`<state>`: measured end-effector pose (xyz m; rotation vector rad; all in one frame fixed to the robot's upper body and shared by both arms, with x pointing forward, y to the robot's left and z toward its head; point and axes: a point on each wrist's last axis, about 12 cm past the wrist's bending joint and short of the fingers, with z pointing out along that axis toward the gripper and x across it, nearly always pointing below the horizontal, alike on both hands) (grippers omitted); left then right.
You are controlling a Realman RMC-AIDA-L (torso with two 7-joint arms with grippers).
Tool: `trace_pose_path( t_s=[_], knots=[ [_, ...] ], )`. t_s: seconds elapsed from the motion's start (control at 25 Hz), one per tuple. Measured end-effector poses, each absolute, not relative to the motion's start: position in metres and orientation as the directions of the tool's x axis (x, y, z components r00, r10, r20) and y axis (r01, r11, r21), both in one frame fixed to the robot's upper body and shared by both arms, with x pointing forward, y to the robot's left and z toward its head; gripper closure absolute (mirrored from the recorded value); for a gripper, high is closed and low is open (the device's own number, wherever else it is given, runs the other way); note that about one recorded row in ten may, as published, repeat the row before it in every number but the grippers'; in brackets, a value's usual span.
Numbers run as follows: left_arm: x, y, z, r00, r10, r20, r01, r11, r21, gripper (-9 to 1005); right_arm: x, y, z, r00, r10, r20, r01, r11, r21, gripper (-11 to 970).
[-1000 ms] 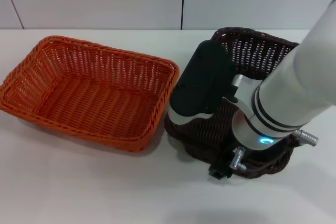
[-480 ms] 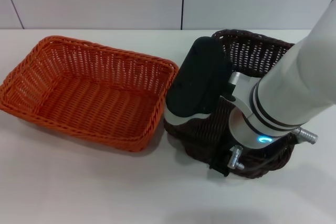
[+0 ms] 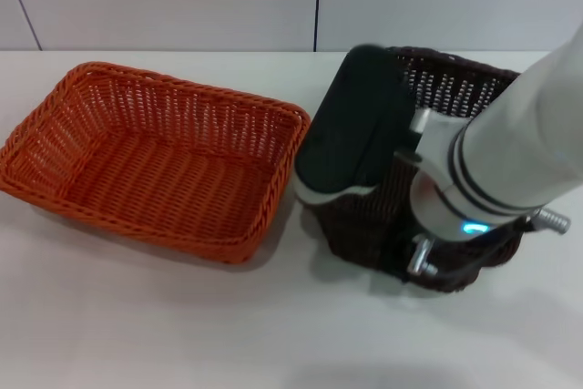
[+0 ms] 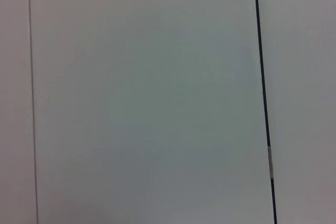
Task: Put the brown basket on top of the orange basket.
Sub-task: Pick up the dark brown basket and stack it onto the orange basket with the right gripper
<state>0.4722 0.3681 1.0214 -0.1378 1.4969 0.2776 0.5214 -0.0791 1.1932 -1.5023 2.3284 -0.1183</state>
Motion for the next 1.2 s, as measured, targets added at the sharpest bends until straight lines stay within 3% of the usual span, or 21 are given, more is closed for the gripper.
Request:
trace_pose_path(
  t_s=[0.64,1.2],
  knots=[
    [0.472,0.368,1.021,0.051,0.095,-0.994,-0.266,0.961,0.078,268,0.526,-0.071,1.236,-0.288,-0.915,-0.282,-0.808,0.390,-0.442,819],
    [0.468,0.370,1.022,0.061,0.090,-0.994,-0.281,0.957,0.070,268,0.519,-0.051,1.261,-0.063,-0.972,-0.226,-0.817,0.180,-0.548,805]
  ],
)
